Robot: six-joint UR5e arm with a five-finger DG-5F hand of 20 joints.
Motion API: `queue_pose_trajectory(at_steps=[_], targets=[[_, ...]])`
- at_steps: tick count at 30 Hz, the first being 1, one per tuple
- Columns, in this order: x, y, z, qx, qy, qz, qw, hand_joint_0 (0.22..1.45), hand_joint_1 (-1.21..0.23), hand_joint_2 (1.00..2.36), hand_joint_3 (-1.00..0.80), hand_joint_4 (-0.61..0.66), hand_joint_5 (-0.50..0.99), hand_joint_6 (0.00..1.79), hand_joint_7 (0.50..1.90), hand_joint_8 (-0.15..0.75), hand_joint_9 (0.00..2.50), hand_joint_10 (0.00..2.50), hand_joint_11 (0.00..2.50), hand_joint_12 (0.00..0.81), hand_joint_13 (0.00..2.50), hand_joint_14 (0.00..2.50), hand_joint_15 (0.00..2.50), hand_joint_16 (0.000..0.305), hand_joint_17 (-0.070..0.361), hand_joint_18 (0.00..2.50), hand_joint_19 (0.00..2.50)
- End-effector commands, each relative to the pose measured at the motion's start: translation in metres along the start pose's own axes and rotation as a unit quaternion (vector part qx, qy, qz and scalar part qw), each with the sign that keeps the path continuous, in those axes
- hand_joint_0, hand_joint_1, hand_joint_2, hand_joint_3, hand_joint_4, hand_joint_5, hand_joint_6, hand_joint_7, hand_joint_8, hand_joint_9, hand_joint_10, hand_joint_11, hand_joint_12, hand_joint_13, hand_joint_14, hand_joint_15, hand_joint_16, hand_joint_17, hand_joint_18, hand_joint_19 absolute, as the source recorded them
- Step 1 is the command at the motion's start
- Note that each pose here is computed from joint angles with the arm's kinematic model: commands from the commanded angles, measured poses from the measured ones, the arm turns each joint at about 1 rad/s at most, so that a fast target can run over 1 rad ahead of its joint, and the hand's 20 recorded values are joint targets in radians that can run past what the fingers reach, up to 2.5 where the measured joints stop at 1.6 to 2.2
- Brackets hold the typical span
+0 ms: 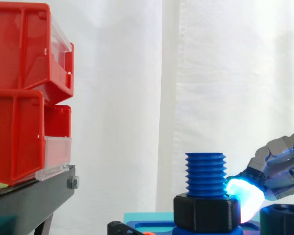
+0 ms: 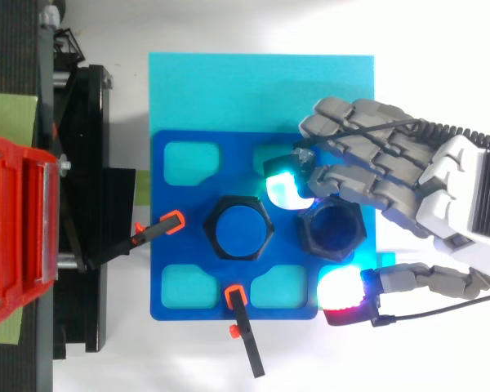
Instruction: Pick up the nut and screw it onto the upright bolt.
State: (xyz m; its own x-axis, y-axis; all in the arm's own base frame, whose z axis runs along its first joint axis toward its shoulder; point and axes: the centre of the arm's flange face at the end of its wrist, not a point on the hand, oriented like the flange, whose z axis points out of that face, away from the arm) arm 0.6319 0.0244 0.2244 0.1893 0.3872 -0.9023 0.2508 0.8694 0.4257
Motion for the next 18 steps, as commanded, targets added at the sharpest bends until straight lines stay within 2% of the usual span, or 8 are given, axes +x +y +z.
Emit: queue_pose_trajectory(at_steps=[1, 7, 14, 18], targets=[[-0.001, -0.001, 0.002, -0.005, 0.001, 0.001, 1.0, 0.48, -0.79, 1.0, -0.5, 0.17, -0.24, 0.5, 0.7, 0.271, 0.28, 0.0, 0.0, 0.395, 0.18, 0.0, 0.0, 0.058, 0.131, 0.29, 0.2], [-0.004, -0.001, 0.005, -0.007, 0.001, 0.001, 1.0, 0.47, -0.79, 1.0, -0.5, 0.16, -0.25, 0.5, 0.69, 0.275, 0.28, 0.0, 0.0, 0.401, 0.18, 0.0, 0.0, 0.059, 0.134, 0.29, 0.2], [-0.009, -0.001, 0.006, -0.003, 0.011, -0.008, 0.9999, 0.46, -0.78, 1.0, -0.5, 0.16, -0.25, 0.5, 0.69, 0.276, 0.26, 0.0, 0.0, 0.404, 0.18, 0.0, 0.0, 0.06, 0.135, 0.29, 0.2], [-0.012, -0.001, 0.005, 0.01, 0.036, -0.027, 0.9989, 0.46, -0.78, 1.0, -0.5, 0.16, -0.25, 0.5, 0.69, 0.276, 0.26, 0.0, 0.0, 0.404, 0.18, 0.0, 0.0, 0.06, 0.135, 0.29, 0.2]])
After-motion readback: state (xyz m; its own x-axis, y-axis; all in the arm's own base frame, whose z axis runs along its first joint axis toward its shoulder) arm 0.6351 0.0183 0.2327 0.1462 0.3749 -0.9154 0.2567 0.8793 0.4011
